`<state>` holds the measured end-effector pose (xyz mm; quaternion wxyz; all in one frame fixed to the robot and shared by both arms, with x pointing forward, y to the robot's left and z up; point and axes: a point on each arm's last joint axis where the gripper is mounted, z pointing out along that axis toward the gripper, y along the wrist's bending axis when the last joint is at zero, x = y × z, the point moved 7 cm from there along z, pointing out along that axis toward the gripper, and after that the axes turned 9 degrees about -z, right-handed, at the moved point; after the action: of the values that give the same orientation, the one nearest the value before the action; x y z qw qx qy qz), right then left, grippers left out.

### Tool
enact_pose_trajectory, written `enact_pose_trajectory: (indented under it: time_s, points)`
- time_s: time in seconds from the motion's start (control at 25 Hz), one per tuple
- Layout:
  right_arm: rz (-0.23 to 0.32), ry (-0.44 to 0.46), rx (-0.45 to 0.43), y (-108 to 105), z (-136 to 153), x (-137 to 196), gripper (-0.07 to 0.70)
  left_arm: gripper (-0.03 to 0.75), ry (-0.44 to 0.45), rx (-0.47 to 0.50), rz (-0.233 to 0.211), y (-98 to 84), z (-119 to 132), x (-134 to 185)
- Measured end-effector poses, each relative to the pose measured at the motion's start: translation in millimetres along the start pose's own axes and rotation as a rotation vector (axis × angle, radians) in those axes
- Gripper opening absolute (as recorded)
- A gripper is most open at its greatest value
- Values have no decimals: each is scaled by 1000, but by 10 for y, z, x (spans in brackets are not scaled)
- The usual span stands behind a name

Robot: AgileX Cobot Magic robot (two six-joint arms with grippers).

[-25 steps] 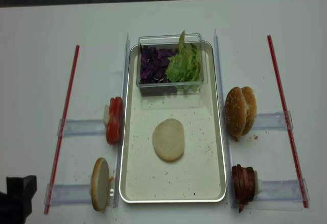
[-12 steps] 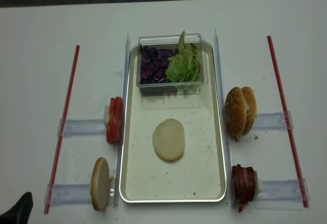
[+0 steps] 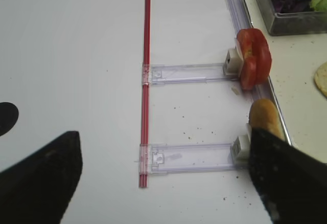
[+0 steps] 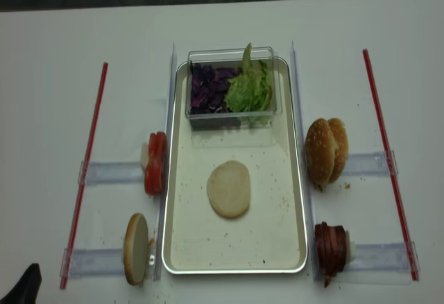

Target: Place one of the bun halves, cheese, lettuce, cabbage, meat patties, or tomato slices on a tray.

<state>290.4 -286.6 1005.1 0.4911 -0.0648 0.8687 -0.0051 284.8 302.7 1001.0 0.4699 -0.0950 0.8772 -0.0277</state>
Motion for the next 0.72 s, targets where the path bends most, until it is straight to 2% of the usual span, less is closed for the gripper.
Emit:
enact_pose_trajectory:
  time_s: [0.72]
  points:
    - [0,0,0,0,0,0,364,608,1,21,-8,-33,-2,6]
